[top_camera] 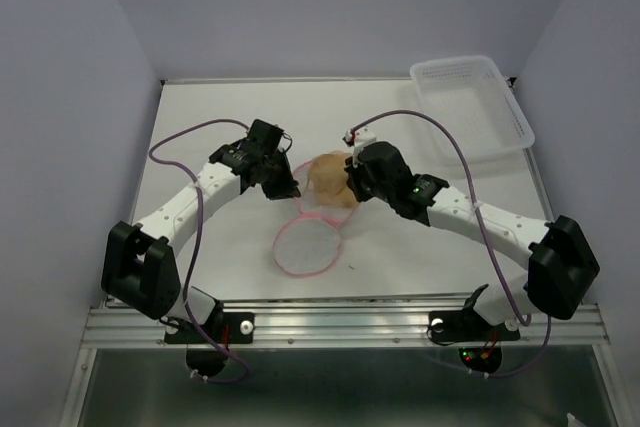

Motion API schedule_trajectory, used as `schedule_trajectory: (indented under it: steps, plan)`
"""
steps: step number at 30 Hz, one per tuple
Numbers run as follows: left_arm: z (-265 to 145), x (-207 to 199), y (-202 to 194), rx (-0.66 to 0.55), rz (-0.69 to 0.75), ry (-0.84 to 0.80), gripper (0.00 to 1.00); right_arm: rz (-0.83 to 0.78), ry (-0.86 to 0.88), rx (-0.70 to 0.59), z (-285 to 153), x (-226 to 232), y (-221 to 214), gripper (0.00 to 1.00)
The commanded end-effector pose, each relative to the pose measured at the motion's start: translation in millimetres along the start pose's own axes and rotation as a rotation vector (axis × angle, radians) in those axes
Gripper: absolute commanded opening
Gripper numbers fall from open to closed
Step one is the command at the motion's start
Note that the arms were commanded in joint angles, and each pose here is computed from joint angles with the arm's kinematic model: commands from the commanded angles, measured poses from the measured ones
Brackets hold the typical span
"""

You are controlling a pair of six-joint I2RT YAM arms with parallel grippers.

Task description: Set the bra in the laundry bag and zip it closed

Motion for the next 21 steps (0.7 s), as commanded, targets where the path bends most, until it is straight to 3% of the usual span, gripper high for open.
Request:
schedule_trajectory:
  steps: [1,8,13,17,21]
  plan:
    - [-18.7,-14.4,6.4,-0.034,0.052,-0.061,0.00,-0.075,0.009,-0.120,-6.5,17.9,41.1,0.01]
    - [-18.3,-20.2,19.5,-0.067,0.073,-0.043,0.00,-0.183,0.191,-0.040,-0.8,51.2,23.0,0.01]
    - [-18.9,-21.9,20.2,-0.072,0.070,-0.054,0.00,-0.241,0.182,0.048,13.9,51.7,3.1,0.01]
    - [-16.1,-20.5,19.0,-0.064,0.062,-0.047,0.00,-0.222,0.158,0.056,25.2,52.7,2.5,0.01]
    - [-8.2,-18.5,13.1,-0.036,0.058,-0.055,0.00,-0.047,0.106,-0.001,32.2,60.6,26.3,0.01]
Point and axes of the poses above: each gripper's point midway between its finger pads, its own z axis out along the fingers, its own x axis along the line the jaws close on, y = z × x, the point moved 5 cm from there along -z, back along the fingers, and after that the axes turned 3 degrees about z, right-handed, at the moved point
